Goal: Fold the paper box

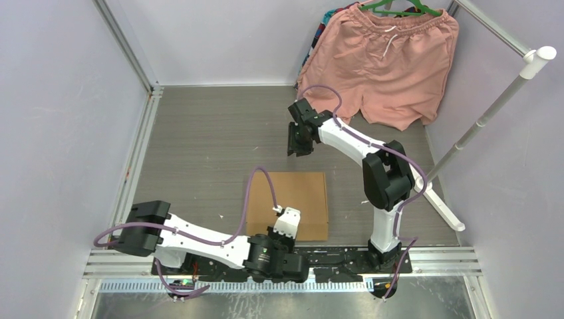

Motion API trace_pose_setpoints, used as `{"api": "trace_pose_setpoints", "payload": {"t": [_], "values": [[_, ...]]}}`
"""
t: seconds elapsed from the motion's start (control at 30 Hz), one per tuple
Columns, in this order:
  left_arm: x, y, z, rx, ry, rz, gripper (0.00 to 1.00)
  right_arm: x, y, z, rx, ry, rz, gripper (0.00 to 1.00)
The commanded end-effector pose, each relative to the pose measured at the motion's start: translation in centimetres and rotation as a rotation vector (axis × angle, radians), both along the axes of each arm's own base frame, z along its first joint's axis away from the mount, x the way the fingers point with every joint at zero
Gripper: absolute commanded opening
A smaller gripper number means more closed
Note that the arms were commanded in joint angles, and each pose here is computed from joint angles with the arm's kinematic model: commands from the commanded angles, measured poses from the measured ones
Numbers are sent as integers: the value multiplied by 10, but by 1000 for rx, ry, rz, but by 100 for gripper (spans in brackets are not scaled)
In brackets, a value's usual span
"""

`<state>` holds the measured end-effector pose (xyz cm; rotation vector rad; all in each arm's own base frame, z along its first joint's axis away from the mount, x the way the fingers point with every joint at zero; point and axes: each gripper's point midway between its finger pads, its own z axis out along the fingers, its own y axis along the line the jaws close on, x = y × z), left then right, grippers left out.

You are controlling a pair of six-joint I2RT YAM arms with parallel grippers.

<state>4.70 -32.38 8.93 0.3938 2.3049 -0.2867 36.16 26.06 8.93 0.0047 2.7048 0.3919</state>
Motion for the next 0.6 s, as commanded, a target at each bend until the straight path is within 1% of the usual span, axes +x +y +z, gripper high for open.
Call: {"api": "trace_pose_setpoints", "payload": {"t": [0.0, 0.07, 0.2, 0.3, 0.37, 0.43, 0.57], "values": [[20, -8, 24, -78, -133, 100, 0, 8, 16, 5, 73, -7, 6, 39], [24, -1, 20, -68, -143, 125, 1, 12, 20, 3, 74, 2, 12, 39], [30, 6, 2, -55, -105, 145, 2, 18, 32, -5, 89, 34, 29, 39], [30, 7, -11, -58, -71, 148, 8, 17, 35, -12, 78, 47, 34, 40], [29, 6, -19, -50, -51, 143, 9, 14, 36, -14, 76, 51, 36, 41], [27, 4, -28, -41, -34, 141, 13, 10, 38, -17, 73, 59, 41, 42], [30, 2, -40, -31, -12, 150, 26, -1, 38, -26, 63, 78, 49, 42]]}}
